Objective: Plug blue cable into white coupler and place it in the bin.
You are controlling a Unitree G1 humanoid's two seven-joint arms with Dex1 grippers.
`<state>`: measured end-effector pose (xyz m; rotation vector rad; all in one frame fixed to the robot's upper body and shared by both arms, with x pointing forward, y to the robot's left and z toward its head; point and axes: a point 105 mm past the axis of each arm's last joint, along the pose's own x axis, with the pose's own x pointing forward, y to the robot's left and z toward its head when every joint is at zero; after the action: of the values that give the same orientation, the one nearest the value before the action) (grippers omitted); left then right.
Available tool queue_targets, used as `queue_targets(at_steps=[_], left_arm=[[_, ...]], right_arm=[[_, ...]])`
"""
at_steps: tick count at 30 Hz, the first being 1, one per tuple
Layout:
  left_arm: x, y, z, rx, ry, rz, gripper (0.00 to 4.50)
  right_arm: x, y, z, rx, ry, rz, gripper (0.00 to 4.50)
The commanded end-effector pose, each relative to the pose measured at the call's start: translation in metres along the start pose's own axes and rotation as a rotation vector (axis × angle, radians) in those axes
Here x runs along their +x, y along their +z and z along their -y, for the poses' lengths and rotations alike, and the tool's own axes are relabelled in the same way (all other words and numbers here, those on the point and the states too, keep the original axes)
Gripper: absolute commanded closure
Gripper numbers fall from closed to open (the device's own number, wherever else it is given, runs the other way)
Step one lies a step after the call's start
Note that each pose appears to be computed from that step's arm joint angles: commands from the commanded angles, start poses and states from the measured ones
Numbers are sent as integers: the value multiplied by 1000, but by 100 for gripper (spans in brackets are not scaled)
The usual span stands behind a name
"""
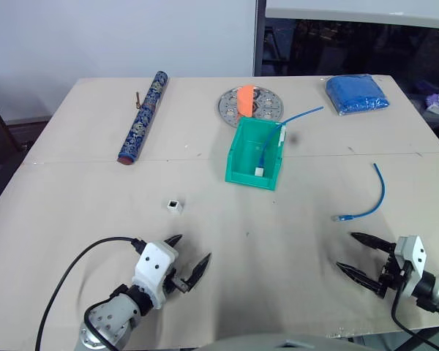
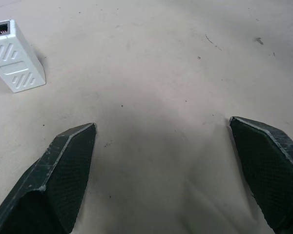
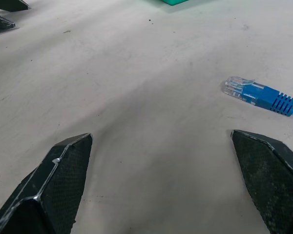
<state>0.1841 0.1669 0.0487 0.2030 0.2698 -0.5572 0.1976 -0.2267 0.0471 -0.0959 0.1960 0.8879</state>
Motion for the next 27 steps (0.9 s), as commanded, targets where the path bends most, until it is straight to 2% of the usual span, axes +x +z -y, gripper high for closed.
queue_targets(at_steps=[1,12,15,18,22,27], left_arm=[[-5,-13,17,-63,-85,-39,0],[-11,-18,21,-69,-117,-25,0],[-10,-13,20,-37,-129,-12,0],[-7,8,15,10,-158,35,0],[-4,49,21,68,-360,98,0],[-7,88,28,185,-600,105,0]], right_arm=[[-8,4,5,-37,-17,-5,2],[-11,4,13,-55,-33,-14,2],[-11,16,23,-71,-52,28,2],[-9,34,36,-111,-51,58,2],[0,46,56,-188,-20,9,2],[12,41,78,-265,45,-138,2]])
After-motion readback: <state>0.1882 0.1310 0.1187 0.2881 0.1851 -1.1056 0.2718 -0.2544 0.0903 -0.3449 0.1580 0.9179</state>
